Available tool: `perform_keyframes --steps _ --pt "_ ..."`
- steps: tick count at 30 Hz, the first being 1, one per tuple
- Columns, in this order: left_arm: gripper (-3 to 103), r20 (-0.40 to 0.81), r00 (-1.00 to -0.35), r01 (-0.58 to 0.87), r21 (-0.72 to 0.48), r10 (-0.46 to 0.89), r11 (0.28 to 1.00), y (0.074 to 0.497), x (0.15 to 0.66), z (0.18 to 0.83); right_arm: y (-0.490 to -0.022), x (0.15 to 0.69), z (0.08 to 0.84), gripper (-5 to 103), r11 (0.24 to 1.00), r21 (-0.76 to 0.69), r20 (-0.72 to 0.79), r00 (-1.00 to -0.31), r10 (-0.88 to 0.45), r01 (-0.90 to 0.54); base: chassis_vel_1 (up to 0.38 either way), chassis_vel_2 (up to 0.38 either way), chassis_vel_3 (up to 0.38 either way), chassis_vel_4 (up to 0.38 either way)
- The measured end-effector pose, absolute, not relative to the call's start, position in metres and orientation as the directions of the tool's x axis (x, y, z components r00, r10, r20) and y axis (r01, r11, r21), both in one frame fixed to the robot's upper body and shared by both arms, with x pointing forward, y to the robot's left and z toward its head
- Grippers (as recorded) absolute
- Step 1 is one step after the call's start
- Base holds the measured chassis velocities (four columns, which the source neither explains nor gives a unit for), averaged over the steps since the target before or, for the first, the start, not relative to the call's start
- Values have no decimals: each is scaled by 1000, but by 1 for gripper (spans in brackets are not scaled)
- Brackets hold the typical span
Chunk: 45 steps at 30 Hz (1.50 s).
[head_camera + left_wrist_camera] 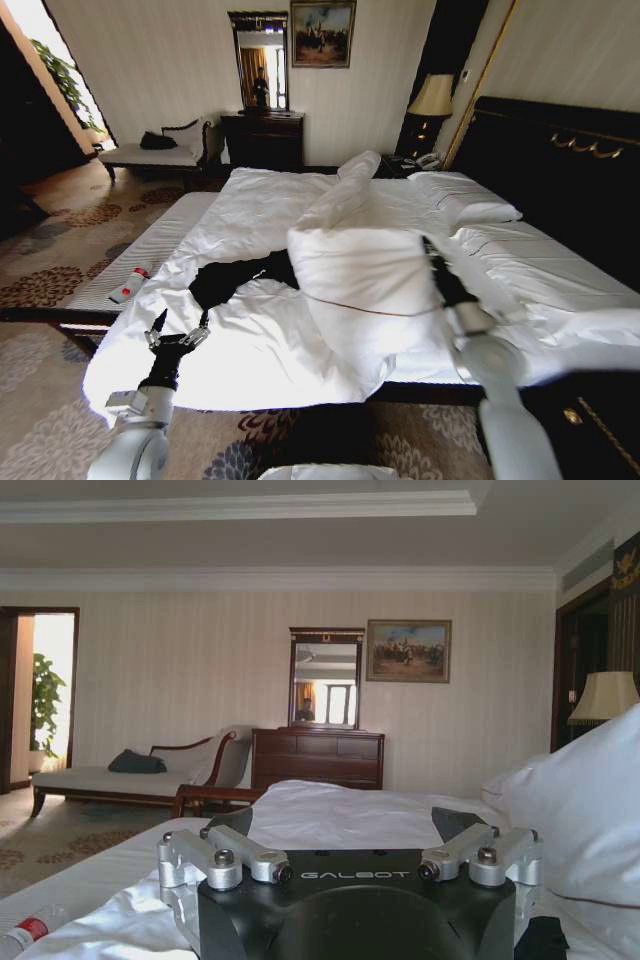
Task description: Fold the clothes on the bed.
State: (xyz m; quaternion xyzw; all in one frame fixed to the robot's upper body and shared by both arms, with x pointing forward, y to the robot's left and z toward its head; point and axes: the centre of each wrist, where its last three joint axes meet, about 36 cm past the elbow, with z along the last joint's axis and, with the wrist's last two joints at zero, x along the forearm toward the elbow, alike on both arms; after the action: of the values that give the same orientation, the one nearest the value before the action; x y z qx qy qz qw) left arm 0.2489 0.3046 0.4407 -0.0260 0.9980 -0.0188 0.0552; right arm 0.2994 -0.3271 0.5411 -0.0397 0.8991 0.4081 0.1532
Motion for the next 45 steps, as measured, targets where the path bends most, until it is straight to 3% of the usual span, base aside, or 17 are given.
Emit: perform_keyframes --steps 5,11,17,19,22,30,39,45 --pt "100 -122 -992 -33 -64 -41 997 302 260 439 -314 249 563 1 791 609 -348 -916 197 -61 0 0 0 0" --pt "100 -124 -992 -21 -83 -32 996 305 266 438 -315 232 553 1 800 597 -310 -899 308 68 0 0 0 0" --pt "100 -126 -992 -12 -92 -24 996 314 270 440 -337 214 554 1 784 575 -318 -820 477 233 0 0 0 0" --pt "100 -129 -992 -1 -89 -13 996 317 273 442 -356 203 564 1 760 566 -336 -752 567 320 0 0 0 0" --pt "100 -135 -991 9 -88 -3 996 318 275 444 -368 194 570 1 724 580 -321 -711 625 374 0 0 0 0" --pt "100 -149 -989 25 -92 11 995 316 275 451 -382 178 578 1 645 560 -209 -665 717 519 0 0 0 0" --pt "100 -155 -988 27 -108 10 994 318 279 450 -391 159 580 1 512 470 -57 -554 831 719 0 0 0 0" --pt "100 -142 -990 17 -125 -1 992 320 286 439 -391 149 575 1 368 430 71 -437 896 824 0 0 0 0"
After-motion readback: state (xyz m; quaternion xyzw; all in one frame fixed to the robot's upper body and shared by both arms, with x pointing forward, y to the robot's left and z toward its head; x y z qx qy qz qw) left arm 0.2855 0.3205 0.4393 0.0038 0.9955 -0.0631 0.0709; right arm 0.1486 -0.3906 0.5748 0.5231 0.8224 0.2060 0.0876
